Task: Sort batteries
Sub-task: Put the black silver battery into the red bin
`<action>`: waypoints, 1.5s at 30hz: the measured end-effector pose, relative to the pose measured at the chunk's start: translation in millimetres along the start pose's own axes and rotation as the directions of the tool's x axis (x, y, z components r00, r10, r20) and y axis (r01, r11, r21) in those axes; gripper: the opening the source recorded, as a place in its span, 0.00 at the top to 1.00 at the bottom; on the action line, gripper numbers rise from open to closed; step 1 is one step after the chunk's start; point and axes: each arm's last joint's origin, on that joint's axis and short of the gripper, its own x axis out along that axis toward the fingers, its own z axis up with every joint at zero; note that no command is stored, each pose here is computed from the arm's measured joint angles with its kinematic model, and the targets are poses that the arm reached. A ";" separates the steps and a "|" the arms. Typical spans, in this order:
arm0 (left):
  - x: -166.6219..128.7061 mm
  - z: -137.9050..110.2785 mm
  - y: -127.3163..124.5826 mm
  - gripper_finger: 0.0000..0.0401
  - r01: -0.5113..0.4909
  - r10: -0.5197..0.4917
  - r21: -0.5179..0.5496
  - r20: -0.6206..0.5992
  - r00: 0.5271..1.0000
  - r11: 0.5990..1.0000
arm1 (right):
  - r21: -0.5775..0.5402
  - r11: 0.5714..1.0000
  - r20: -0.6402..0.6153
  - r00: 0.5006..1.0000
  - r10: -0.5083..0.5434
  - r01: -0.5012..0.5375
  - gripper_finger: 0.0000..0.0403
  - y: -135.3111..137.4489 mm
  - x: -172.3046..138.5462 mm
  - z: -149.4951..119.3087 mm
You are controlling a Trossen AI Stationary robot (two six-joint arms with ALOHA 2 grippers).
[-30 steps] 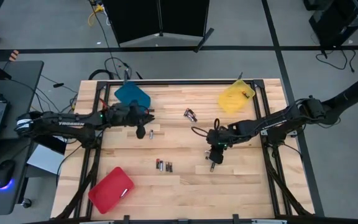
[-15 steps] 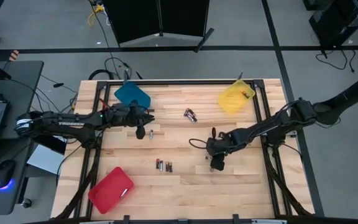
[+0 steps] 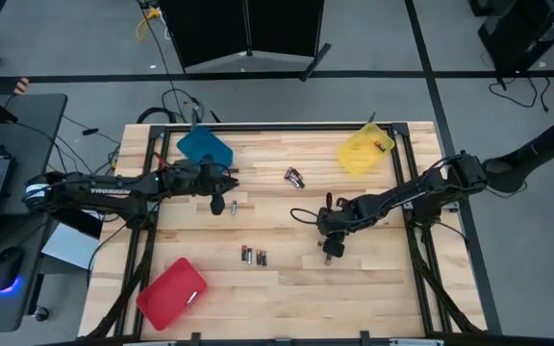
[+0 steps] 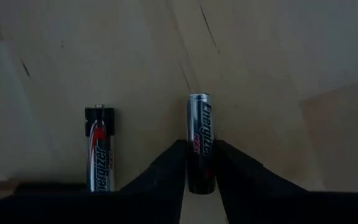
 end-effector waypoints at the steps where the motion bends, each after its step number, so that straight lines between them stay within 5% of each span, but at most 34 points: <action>1: 0.0 0.2 0.0 0.84 0.000 0.000 -0.010 0.002 1.000 1.000 | -0.009 1.000 -0.003 1.000 -0.002 0.002 0.80 -0.2 0.0 -0.3; 9: 1.5 5.1 -2.0 0.84 0.023 -0.021 -0.035 0.058 0.998 0.999 | -0.093 0.995 0.049 0.999 0.024 -0.019 0.85 -3.8 -5.2 3.9; 14: 5.5 12.0 -8.3 0.86 0.141 -0.135 -0.010 0.228 0.964 0.990 | -0.135 0.990 0.303 0.949 0.086 -0.047 0.85 -8.2 -15.6 32.6; 17: 8.5 13.1 -11.0 0.89 0.219 -0.212 0.017 0.331 0.919 0.975 | -0.179 0.982 0.473 0.871 0.132 -0.052 0.85 -12.2 -21.9 53.5; 25: 18.2 19.3 -14.9 0.90 0.314 -0.313 0.077 0.471 0.825 0.946 | -0.241 0.970 0.827 0.516 0.221 -0.029 0.85 -25.2 -55.9 96.7; 29: 24.4 29.7 -17.6 0.85 0.352 -0.361 0.116 0.498 0.788 0.929 | -0.273 0.962 0.863 0.437 0.254 -0.019 0.85 -30.0 -63.4 102.6; 37: 46.7 44.5 -31.5 0.67 0.402 -0.416 0.140 0.486 0.769 0.905 | -0.279 0.960 0.883 0.396 0.251 0.016 0.85 -33.0 -67.4 105.6; 45: 65.9 48.0 -34.0 0.59 0.367 -0.380 0.123 0.478 0.792 0.922 | -0.288 0.957 0.894 0.368 0.255 0.039 0.85 -32.5 -70.2 106.7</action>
